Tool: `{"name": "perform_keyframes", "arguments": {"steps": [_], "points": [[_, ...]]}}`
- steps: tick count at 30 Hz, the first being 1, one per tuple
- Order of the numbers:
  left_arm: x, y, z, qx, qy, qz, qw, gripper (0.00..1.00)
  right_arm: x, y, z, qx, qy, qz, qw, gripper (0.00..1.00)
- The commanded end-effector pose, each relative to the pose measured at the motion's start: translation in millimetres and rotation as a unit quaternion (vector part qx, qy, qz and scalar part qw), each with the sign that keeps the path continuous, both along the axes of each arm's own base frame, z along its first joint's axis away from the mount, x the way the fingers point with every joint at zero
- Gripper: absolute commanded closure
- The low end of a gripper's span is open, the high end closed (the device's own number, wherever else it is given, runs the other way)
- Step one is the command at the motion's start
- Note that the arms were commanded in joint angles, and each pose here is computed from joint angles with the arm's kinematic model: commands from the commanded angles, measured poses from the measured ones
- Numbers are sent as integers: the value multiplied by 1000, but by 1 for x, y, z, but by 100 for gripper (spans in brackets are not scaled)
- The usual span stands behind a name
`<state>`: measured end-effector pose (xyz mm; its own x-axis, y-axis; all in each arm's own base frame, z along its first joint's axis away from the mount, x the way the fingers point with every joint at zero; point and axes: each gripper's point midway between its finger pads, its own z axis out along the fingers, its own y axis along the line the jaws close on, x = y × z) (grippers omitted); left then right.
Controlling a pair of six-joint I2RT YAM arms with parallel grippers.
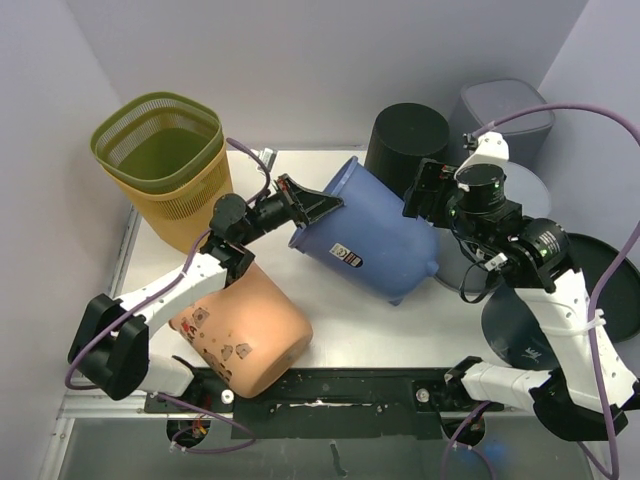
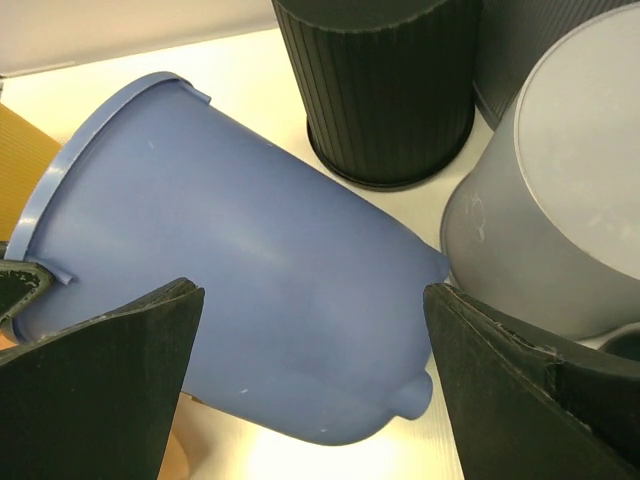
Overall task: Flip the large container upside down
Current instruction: Place the container at the center of the board.
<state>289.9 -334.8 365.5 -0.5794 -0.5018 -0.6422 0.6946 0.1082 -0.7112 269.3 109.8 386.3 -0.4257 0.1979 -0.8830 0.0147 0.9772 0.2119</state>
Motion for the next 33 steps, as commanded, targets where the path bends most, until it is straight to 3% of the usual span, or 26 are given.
{"name": "perform_keyframes", "arguments": {"steps": [1, 11, 14, 16, 19, 23, 26, 28, 33], "points": [[-2, 8, 29, -37, -33, 3, 999, 100, -2, 3, -18, 5, 30, 5, 1000, 2], [36, 14, -54, 33, 95, -11, 995, 97, -22, 16, -103, 23, 148, 13, 989, 2], [42, 15, -75, 51, 118, -15, 992, 60, -25, 14, -109, 29, 151, 4, 988, 2], [45, 14, -88, 77, 119, -13, 990, 47, -25, 12, -111, 27, 152, -1, 988, 2], [51, 17, -104, 140, 107, 2, 984, 40, -27, 9, -117, 20, 160, -6, 987, 3], [61, 29, -116, 234, 84, 36, 968, 37, -31, 5, -124, 14, 169, -14, 985, 2], [57, 33, -113, 257, 96, 36, 961, 36, -34, 1, -130, 12, 176, -23, 984, 2], [66, 43, -116, 301, 43, 63, 951, 36, -34, 1, -134, 14, 178, -26, 984, 3], [65, 47, -114, 319, 22, 65, 945, 43, -36, -2, -146, 15, 188, -34, 981, 2]]}}
